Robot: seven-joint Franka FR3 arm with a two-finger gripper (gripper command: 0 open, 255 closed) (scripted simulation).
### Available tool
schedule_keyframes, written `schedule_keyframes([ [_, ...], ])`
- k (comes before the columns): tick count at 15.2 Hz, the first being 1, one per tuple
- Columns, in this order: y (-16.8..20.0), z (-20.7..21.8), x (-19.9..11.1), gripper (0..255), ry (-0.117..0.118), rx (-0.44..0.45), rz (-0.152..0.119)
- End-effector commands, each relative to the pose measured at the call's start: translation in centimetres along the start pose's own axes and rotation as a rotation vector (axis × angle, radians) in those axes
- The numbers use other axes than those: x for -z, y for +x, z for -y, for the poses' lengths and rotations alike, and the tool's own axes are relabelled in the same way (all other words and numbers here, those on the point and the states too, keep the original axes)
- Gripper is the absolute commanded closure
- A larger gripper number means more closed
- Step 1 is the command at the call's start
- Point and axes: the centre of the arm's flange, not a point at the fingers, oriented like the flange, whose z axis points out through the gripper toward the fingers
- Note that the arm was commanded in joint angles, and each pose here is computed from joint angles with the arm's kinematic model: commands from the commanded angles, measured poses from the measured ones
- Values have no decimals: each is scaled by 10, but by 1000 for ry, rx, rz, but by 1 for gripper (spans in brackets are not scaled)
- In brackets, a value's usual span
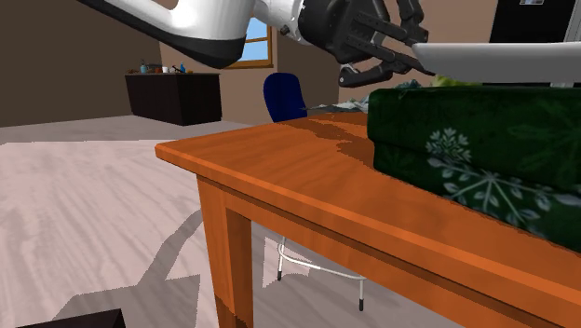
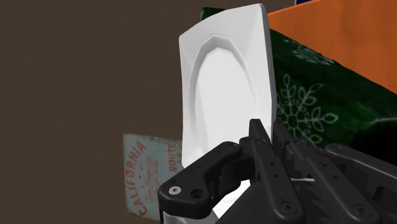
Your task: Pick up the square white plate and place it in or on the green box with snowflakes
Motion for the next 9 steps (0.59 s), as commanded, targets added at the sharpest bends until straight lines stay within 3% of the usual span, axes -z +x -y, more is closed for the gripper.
schedule_keyframes([
  [1, 0, 0, 0, 255, 0, -1, 0],
  [4, 0, 0, 0, 255, 0, -1, 0],
  [5, 0, 0, 0, 0, 0, -1, 0],
  [9, 2, -2, -2, 0, 0, 0, 0],
])
